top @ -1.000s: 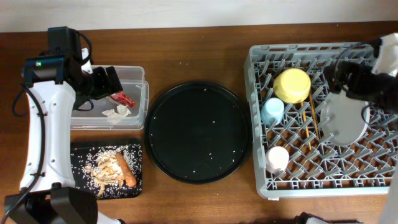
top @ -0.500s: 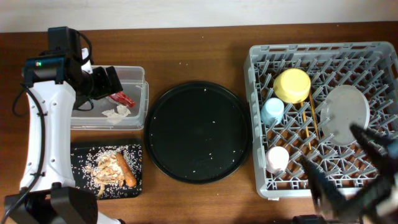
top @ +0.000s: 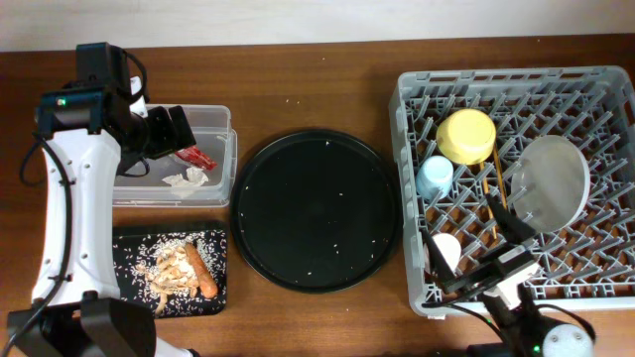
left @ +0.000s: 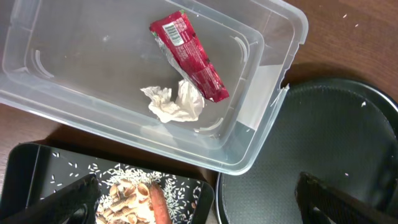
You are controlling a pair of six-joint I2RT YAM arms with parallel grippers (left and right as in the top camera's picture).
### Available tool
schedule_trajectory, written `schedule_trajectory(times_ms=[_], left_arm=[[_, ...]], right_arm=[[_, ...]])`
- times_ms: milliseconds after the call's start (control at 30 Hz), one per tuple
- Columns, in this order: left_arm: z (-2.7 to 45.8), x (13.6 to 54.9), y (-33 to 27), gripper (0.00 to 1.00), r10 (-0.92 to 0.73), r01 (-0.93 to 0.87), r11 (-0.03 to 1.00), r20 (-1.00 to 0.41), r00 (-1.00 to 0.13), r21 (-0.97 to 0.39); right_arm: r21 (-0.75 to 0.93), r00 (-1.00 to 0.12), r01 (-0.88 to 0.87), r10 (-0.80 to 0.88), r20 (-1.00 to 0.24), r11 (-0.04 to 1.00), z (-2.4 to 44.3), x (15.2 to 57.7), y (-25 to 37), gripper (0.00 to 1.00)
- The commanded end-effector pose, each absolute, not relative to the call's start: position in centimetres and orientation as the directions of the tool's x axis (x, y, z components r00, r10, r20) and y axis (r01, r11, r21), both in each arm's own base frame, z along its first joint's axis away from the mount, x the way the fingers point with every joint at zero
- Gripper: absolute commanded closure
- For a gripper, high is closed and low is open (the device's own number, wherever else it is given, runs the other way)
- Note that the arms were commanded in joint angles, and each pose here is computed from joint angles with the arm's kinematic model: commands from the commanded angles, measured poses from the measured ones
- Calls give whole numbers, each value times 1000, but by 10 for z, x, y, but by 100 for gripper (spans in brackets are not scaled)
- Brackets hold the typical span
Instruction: Sort waste into correct bins and load items into the dishwasher rack
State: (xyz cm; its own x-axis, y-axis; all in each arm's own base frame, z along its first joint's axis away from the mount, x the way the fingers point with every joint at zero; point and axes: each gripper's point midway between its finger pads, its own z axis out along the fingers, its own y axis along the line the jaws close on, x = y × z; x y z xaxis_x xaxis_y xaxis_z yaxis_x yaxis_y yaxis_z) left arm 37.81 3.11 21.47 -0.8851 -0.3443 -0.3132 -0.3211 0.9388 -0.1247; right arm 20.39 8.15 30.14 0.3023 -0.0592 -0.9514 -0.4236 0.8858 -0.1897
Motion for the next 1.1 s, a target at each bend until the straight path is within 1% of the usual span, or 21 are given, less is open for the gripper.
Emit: schedule_trajectory(times_ms=[0, 167, 267, 333, 433, 600, 667, 700, 767, 833, 1067], left_arm=[[219, 377, 32, 1, -352, -330, 936, -326, -877, -124], [219, 377, 32, 1, -352, -330, 936, -326, -877, -124], [219, 377, 32, 1, -352, -330, 936, -326, -877, -124], [219, 377, 32, 1, -352, -330, 936, -326, -877, -124], [219, 377, 32, 1, -352, -330, 936, -326, -877, -124], [219, 377, 32, 0, -352, -330, 936, -326, -877, -124], [219, 377, 32, 1, -352, -330, 936, -326, -877, -124], [219, 377, 32, 1, -352, -330, 936, -326, -877, -124], [219, 377, 32, 1, -352, -330, 936, -326, -877, -124], [219, 377, 32, 0, -352, -330, 936, -326, -877, -124], [219, 377, 32, 1, -352, -330, 936, -326, -877, -124]], right_arm=[[-195, 364, -379, -47, -930, 905, 286, 206, 75, 2], [-135, 278, -280, -54, -959, 951, 255, 225, 56, 2], [-117, 215, -275, -57, -975, 954, 225, 234, 54, 2], [-95, 128, -281, -61, -990, 955, 201, 238, 53, 2], [-52, -45, -293, -68, -997, 955, 159, 239, 53, 2], [-56, -45, -217, -67, -997, 975, 160, 242, 40, 2], [40, -44, -84, 37, -998, 996, 165, 246, 18, 2], [66, -43, -49, 64, -997, 997, 165, 246, 13, 2], [64, -48, -37, 63, -997, 997, 164, 246, 11, 2], [64, -83, -35, 61, -995, 997, 155, 246, 11, 2], [63, -82, -34, 60, -995, 997, 155, 246, 11, 2]])
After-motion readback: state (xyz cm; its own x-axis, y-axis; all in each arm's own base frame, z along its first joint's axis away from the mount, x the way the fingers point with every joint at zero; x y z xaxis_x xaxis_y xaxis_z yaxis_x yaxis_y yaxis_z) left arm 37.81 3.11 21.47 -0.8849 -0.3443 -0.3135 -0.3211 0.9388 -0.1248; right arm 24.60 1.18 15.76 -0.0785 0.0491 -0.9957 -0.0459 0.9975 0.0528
